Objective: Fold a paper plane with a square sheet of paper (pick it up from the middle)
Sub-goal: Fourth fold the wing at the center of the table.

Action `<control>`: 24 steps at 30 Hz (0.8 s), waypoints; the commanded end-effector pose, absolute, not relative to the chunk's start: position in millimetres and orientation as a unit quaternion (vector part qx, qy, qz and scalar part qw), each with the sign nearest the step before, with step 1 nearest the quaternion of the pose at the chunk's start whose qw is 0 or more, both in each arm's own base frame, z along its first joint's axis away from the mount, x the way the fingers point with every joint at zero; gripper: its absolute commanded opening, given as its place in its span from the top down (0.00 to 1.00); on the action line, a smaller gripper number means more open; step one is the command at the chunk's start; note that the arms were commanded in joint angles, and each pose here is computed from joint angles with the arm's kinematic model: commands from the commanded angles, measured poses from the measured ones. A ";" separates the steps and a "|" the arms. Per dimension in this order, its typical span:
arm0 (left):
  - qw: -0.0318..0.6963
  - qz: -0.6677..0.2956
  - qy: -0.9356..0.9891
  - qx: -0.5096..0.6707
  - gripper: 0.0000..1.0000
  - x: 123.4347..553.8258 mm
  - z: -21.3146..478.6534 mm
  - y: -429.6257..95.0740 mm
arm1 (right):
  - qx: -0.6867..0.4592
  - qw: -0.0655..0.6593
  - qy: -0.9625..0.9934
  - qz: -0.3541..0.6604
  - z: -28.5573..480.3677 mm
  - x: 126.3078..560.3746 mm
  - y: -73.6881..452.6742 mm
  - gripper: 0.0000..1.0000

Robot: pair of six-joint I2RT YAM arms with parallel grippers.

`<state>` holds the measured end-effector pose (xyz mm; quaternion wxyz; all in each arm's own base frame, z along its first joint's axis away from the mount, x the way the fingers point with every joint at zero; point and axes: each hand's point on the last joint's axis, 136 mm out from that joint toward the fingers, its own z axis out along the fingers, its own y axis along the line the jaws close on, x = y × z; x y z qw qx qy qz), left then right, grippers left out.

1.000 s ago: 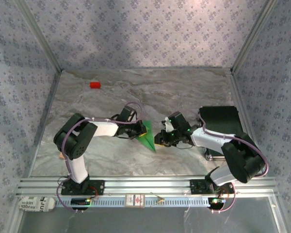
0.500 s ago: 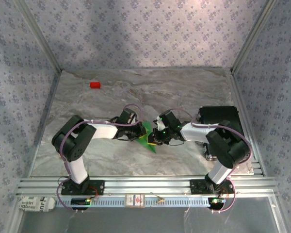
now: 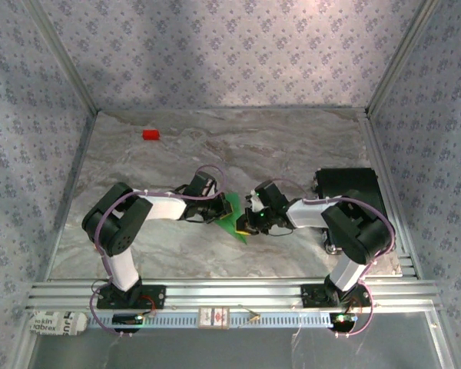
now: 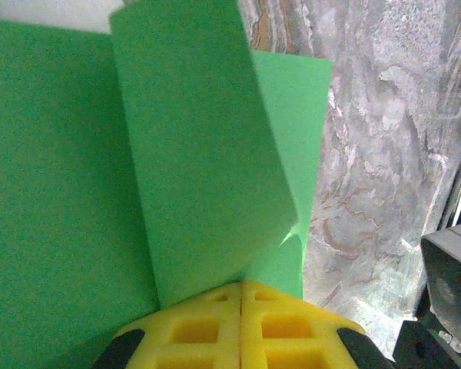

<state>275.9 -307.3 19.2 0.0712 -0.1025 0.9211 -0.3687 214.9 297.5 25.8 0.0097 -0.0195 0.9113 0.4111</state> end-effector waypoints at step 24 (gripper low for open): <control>0.035 -0.295 0.946 -0.128 0.93 253.2 -15.6 -279.9 | 0.000 -0.029 0.932 0.362 -5.2 171.7 264.4 0.94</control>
